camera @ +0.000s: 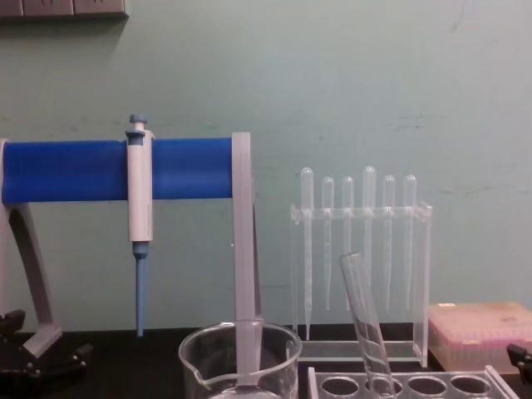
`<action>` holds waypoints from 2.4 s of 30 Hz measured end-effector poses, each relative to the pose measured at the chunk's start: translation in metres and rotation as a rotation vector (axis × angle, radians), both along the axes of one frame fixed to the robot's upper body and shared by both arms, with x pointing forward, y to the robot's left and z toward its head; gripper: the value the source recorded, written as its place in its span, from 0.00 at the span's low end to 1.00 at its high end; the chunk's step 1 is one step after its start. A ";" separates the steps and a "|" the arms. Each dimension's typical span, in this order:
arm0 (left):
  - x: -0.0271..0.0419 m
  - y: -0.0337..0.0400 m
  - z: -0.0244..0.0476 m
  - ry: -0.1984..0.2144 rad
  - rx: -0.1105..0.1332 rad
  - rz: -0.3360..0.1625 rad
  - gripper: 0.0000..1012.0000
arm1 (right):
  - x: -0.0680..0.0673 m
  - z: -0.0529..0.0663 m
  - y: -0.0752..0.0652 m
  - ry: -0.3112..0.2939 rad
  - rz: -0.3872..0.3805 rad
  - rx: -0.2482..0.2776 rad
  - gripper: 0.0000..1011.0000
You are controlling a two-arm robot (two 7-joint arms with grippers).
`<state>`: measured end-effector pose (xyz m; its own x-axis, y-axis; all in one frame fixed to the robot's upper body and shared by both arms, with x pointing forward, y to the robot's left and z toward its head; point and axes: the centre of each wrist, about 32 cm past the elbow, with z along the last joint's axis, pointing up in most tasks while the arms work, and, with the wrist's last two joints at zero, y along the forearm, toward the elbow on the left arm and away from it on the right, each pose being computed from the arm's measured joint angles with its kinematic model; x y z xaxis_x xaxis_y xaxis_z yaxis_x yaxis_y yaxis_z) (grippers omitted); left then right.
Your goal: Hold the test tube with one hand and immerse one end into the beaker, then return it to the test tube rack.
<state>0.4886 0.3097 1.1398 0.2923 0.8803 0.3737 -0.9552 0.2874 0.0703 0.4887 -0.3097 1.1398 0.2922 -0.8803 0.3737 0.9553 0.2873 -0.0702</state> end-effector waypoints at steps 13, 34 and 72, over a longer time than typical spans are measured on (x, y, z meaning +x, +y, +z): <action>0.0000 0.0000 0.0000 0.000 0.000 0.000 0.99 | 0.000 0.000 0.000 0.000 0.000 0.000 0.99; 0.0000 0.0000 0.0000 0.000 0.000 0.000 0.99 | -0.016 0.007 -0.006 -0.003 -0.001 -0.003 0.99; 0.0000 0.0000 0.0000 0.000 0.000 0.000 0.99 | -0.001 0.038 0.101 0.043 0.417 0.148 0.92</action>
<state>0.4886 0.3096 1.1398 0.2923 0.8803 0.3737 -0.9552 0.2873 0.0702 0.4876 -0.2084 1.1777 0.6464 -0.7267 0.2323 0.7524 0.6577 -0.0363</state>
